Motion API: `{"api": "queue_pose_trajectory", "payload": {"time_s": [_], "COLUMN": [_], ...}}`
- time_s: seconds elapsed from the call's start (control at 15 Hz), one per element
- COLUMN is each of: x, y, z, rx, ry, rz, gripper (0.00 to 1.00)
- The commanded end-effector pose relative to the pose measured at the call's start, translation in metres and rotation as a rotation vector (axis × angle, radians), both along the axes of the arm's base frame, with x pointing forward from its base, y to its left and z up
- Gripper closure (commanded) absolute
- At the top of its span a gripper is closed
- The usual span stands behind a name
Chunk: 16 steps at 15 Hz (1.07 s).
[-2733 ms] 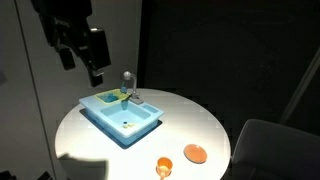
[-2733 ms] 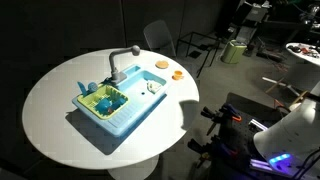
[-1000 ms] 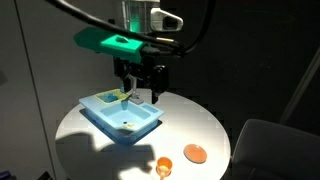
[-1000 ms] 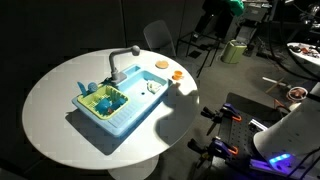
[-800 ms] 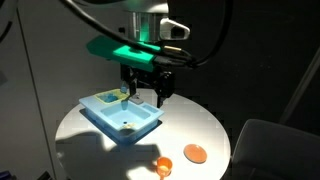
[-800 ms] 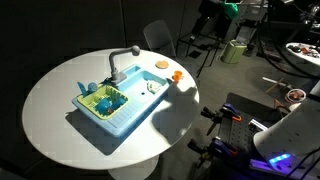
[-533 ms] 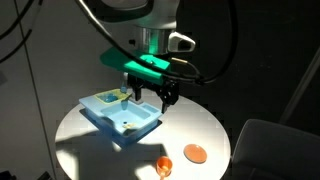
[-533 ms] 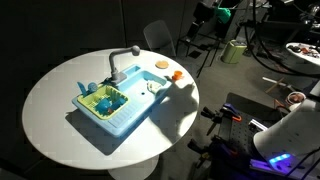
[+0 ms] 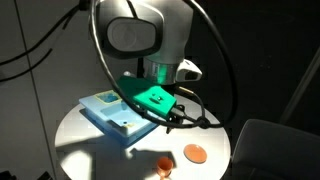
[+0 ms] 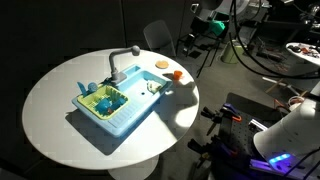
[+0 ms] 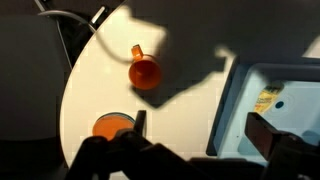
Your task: Pick up the orange mug from the table and place it on the orange saucer
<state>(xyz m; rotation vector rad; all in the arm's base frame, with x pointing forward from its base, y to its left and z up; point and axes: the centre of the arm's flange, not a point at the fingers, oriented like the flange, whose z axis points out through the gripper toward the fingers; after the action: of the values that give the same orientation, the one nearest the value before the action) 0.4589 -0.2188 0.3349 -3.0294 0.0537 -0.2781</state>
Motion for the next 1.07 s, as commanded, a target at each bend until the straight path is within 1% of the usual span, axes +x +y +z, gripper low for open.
{"api": "queue_pose_trajectory", "payload": {"time_s": [0.0,0.27,0.4,1.0], "x": [0.003,-0.002,0.000,0.031], "y": [-0.021,-0.039,-0.046,-0.065], "z": [-0.024,-0.046,-0.055,-0.096], "rx": [0.003,0.003,0.004,-0.004], "ry": [-0.007,0.006,0.010,0.039], "rz": [-0.029,-0.080,-0.091,-0.110], "gripper": [0.00,0.00,0.00,0.00]}}
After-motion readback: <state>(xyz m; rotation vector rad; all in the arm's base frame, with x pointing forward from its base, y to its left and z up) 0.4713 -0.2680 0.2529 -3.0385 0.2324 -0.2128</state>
